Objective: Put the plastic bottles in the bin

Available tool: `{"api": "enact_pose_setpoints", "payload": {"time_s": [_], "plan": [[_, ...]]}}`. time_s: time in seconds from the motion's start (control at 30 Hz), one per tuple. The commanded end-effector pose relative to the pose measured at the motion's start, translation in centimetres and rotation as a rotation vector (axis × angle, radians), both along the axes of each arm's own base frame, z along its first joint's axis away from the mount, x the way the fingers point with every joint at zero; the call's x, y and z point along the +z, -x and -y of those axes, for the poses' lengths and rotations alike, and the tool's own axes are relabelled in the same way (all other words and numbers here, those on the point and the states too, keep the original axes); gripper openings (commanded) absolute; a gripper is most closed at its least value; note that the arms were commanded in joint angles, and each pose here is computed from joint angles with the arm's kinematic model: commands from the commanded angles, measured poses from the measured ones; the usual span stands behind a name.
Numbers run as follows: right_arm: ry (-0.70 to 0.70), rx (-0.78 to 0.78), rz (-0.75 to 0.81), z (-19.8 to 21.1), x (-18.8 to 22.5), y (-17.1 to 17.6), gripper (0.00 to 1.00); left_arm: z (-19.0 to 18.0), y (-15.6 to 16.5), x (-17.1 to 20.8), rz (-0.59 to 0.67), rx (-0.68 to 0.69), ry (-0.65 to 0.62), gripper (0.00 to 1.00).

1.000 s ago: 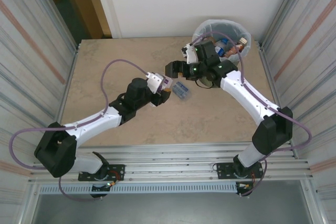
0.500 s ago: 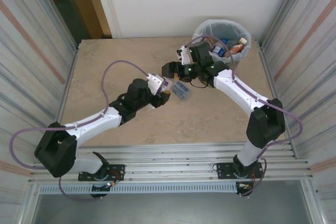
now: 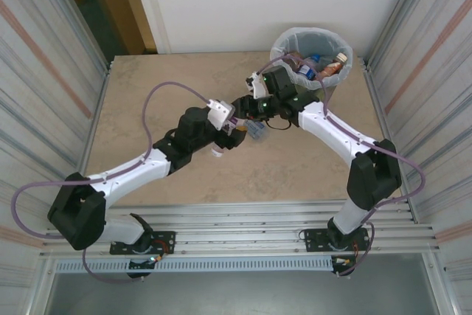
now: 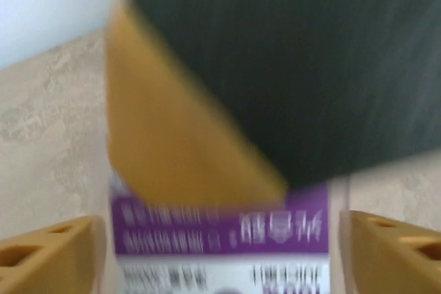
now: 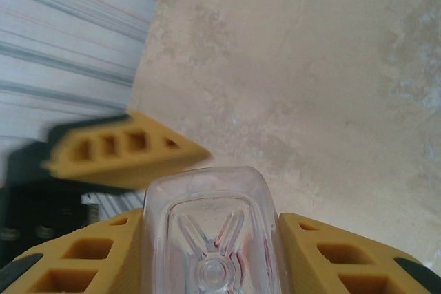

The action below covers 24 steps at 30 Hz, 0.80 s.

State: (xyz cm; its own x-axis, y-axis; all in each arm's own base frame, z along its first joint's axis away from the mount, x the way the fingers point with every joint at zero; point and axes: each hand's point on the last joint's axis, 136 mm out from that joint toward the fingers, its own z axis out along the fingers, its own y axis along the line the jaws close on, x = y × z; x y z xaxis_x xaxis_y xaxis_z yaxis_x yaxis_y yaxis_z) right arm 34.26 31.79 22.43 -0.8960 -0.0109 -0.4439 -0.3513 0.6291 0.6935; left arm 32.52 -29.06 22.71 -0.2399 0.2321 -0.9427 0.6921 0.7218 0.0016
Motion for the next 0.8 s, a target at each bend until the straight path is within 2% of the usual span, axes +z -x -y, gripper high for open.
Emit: {"api": "enact_pose_setpoints", "payload": {"time_s": [0.0, 0.27, 0.53, 0.77], "plan": [[-0.004, -0.043, 0.013, 1.2, 1.5, 0.5, 0.21, 0.3, 0.4, 5.6, 0.103, -0.018, 0.106, 0.99], [-0.029, -0.145, 0.115, 5.3, 5.9, -1.1, 0.18, -1.1, 1.7, 8.2, 0.164, 0.0, 0.156, 0.98], [-0.048, -0.375, 0.312, 13.7, 13.9, -4.1, 0.16, -2.9, 2.8, 8.4, 0.195, 0.041, 0.169, 0.99], [-0.069, -0.569, 0.404, 20.6, 18.8, -7.4, 0.15, -4.0, 2.2, 6.9, 0.166, 0.113, 0.154, 0.99]]}}
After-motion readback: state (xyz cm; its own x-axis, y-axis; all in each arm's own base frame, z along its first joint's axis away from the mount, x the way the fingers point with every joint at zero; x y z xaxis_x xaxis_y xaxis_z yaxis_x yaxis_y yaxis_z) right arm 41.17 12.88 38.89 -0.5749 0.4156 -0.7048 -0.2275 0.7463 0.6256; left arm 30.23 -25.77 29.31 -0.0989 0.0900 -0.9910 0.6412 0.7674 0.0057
